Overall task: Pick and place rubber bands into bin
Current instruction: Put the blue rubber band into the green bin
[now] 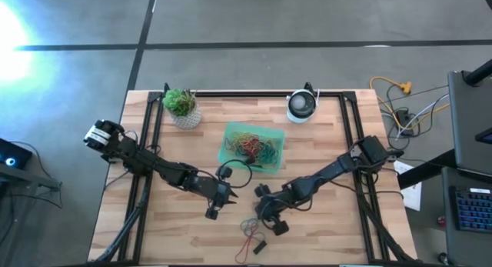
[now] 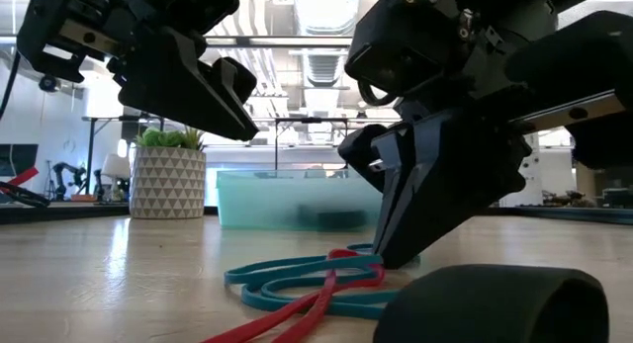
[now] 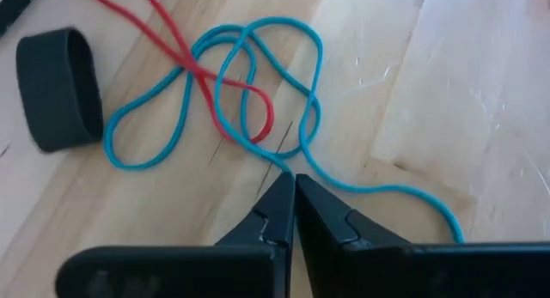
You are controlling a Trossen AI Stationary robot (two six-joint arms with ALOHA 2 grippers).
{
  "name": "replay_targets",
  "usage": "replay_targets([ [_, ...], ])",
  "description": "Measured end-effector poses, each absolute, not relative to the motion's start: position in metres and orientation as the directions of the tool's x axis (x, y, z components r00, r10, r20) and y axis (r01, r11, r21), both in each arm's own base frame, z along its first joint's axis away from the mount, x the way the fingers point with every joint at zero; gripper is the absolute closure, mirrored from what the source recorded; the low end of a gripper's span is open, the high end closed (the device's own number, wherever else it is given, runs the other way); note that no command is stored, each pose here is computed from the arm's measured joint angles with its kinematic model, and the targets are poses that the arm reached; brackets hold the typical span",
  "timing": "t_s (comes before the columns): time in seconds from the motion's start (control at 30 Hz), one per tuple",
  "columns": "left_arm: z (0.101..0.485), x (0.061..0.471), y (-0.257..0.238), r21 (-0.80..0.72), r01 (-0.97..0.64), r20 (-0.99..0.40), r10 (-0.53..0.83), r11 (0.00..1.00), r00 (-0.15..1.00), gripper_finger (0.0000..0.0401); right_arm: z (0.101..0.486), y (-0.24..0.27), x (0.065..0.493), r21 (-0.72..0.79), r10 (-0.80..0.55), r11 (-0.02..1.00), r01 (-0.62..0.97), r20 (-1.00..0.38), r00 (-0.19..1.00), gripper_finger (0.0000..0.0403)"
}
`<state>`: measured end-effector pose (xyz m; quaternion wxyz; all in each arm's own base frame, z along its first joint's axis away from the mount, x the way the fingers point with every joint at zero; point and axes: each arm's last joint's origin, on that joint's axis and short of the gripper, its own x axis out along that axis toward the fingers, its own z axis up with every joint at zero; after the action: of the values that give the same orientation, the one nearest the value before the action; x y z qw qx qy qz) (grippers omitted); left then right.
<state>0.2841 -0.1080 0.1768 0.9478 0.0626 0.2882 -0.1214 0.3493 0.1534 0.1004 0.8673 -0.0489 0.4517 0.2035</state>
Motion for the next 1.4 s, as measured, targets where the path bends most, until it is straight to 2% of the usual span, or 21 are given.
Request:
replay_targets([
  [0.2, 0.177, 0.284, -0.108, 0.049, 0.267, -0.562, -0.194, 0.963, 0.804, 0.0324, 0.125, 0.148, 0.339, 0.039, 0.244, 0.925, -0.377, -0.821, 0.516, 0.0395],
  [0.43, 0.177, 0.284, -0.108, 0.049, 0.266, -0.562, -0.194, 0.963, 0.804, 0.0324, 0.172, 0.141, 0.323, -0.113, 0.103, 0.943, -0.313, -0.795, 0.598, 0.0395],
  [0.77, 0.178, 0.285, -0.108, 0.048, 0.266, -0.559, -0.195, 0.963, 0.806, 0.0324, 0.236, 0.119, 0.307, -0.395, -0.111, 0.896, -0.200, -0.638, 0.762, 0.0395],
  [0.93, 0.178, 0.285, -0.108, 0.048, 0.266, -0.557, -0.195, 0.963, 0.807, 0.0324, 0.254, 0.093, 0.305, -0.495, -0.232, 0.862, -0.111, -0.580, 0.781, 0.0395],
  [1.2, 0.178, 0.285, -0.108, 0.048, 0.266, -0.559, -0.195, 0.963, 0.806, 0.0324, 0.261, 0.038, 0.311, -0.526, -0.349, 0.850, -0.011, -0.579, 0.736, 0.0395],
  [1.4, 0.177, 0.284, -0.108, 0.049, 0.266, -0.561, -0.194, 0.963, 0.805, 0.0324, 0.247, 0.001, 0.316, -0.417, -0.304, 0.909, 0.004, -0.655, 0.691, 0.0394],
])
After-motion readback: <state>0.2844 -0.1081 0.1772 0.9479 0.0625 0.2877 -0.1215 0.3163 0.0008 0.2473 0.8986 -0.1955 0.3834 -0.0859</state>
